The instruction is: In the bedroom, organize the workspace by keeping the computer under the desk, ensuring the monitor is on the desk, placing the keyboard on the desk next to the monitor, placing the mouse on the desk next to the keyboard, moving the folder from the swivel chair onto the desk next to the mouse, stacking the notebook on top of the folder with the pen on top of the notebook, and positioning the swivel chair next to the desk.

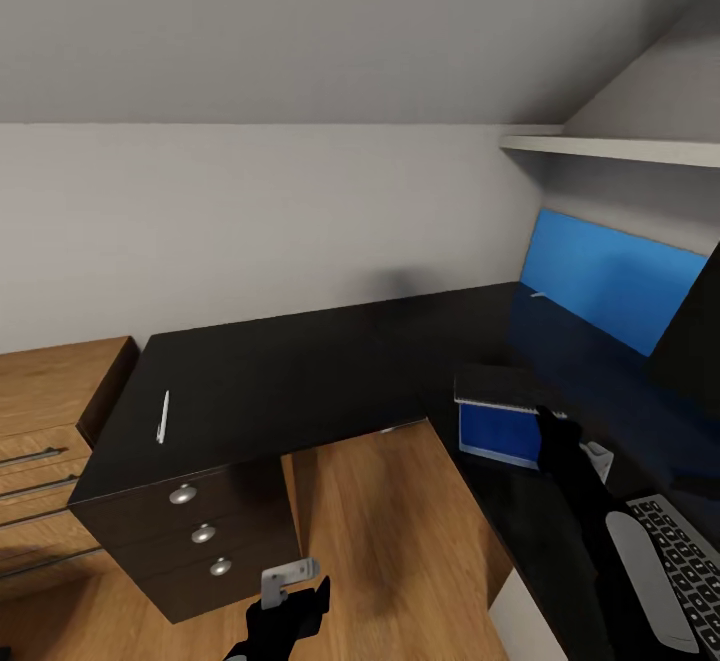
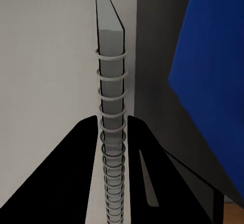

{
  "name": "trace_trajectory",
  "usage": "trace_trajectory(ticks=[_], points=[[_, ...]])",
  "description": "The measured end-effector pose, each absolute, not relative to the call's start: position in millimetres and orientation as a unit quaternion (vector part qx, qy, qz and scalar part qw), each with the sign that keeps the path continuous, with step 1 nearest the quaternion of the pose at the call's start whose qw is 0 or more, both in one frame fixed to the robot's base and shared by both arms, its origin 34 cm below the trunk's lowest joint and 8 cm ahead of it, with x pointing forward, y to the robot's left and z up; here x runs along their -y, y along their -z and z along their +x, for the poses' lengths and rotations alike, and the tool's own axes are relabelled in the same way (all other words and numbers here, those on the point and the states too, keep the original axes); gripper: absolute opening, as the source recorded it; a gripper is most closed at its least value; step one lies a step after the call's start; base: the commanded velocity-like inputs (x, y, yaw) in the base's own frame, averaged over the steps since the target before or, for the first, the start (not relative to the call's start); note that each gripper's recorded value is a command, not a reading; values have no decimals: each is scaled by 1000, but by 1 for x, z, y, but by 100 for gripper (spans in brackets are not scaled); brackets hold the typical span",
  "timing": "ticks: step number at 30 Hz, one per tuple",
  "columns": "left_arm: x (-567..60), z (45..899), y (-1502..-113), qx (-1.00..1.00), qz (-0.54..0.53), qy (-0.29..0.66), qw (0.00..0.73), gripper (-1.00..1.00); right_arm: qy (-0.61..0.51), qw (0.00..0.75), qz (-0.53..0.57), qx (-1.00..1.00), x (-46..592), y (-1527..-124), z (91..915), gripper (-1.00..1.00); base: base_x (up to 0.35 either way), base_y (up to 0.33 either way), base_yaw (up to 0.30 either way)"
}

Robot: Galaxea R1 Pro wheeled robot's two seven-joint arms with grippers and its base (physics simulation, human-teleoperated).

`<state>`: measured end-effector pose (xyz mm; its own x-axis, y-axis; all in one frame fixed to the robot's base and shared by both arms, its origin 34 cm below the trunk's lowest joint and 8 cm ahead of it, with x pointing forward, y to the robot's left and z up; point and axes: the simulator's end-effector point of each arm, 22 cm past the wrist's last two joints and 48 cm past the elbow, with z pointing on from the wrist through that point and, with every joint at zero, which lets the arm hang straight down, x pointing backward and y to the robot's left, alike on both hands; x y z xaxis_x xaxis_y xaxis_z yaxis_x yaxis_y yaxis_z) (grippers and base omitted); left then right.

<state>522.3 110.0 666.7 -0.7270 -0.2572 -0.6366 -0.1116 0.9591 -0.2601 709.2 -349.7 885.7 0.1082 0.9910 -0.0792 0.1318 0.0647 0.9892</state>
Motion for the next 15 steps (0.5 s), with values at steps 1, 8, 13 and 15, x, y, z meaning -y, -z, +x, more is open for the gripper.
trace_trajectory(ticks=[1,8,13,15], points=[[-110,522,-667,-924,-100,102,356,100,-419,512,540,-520,350,-885,709,-100,0,0,0],[-110,522,-667,-924,-100,102,356,100,-419,511,541,-520,349,-884,709,-100,0,0,0],[-110,522,-667,-924,-100,102,356,100,-418,510,543,-521,349,-882,709,-100,0,0,0],[-110,522,-667,-924,-100,102,356,100,-417,509,544,-521,349,-880,709,-100,0,0,0]])
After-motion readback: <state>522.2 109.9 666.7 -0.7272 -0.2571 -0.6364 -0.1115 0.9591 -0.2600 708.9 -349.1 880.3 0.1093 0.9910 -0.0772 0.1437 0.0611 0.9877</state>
